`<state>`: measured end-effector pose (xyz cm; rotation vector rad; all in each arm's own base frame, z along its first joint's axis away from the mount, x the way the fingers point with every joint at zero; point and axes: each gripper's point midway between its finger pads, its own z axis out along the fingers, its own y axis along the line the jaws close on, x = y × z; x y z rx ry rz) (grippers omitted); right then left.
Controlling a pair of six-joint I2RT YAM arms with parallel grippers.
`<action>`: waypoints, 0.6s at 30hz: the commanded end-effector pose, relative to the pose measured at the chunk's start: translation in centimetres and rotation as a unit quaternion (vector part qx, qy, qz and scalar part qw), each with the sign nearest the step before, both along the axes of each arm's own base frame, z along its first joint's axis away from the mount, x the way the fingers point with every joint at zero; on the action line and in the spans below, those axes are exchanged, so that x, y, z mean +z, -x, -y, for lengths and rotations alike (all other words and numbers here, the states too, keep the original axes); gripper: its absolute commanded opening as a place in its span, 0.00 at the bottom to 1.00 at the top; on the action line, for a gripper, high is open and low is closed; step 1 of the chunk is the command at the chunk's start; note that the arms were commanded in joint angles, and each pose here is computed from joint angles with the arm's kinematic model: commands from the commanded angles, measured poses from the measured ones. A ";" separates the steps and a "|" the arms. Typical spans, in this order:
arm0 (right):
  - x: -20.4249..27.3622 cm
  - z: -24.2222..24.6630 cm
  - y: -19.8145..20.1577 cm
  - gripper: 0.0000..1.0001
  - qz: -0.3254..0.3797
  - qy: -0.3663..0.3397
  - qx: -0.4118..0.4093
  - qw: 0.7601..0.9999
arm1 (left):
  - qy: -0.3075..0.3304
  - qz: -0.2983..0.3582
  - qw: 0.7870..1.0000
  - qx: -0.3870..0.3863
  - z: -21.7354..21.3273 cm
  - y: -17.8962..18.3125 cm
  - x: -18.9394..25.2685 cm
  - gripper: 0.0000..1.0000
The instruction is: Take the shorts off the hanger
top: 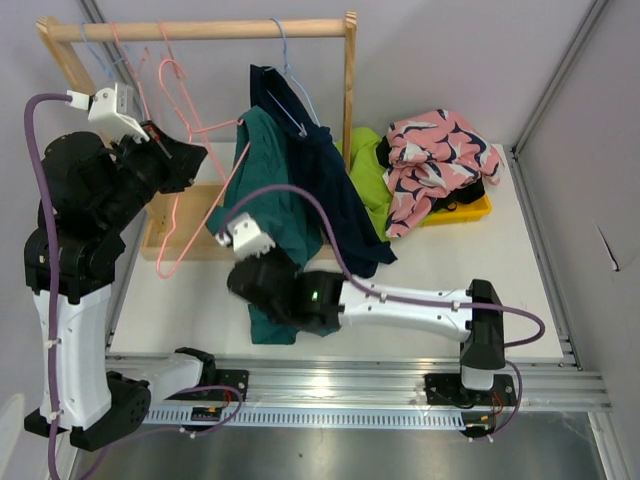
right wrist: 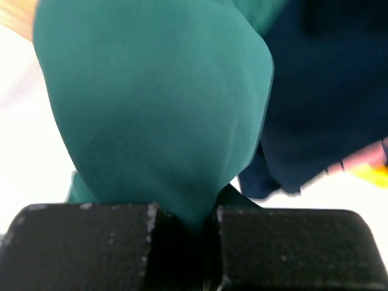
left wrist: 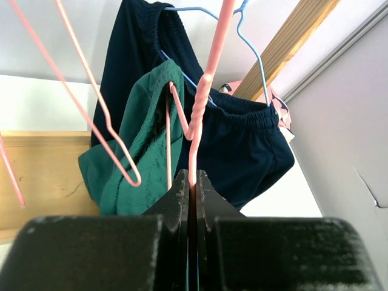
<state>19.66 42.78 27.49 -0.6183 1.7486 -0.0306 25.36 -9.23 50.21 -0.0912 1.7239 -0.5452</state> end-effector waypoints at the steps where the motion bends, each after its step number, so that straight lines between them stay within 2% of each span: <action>1: 8.0 -2.2 -5.9 0.00 0.002 -0.085 0.089 0.992 | 0.001 0.061 0.998 -0.009 0.2 0.4 3.1 0.00; 5: 8.8 -0.5 -13.2 0.00 -0.013 -0.120 0.063 0.991 | 0.007 0.065 0.997 -0.030 0.5 2.3 3.9 0.00; 9: 4.9 1.0 -18.3 0.00 -0.043 -0.087 0.031 0.995 | 0.017 0.053 0.997 -0.044 0.6 4.1 3.6 0.00; 11: 2.0 1.7 -19.0 0.00 -0.063 -0.070 0.028 0.995 | 0.011 0.026 0.999 -0.041 0.4 4.5 2.2 0.00; 14: 1.0 2.2 -18.6 0.00 -0.064 -0.077 0.032 0.994 | 0.001 -0.010 1.000 -0.016 -0.6 5.0 0.3 0.00; 15: -0.7 2.5 -18.1 0.00 -0.077 -0.066 0.032 0.994 | -0.006 -0.029 0.999 -0.011 -0.7 4.8 -1.0 0.00; 18: -1.6 3.8 -15.4 0.00 -0.086 -0.070 0.026 0.993 | -0.014 -0.026 1.000 0.009 -1.5 4.8 -1.6 0.00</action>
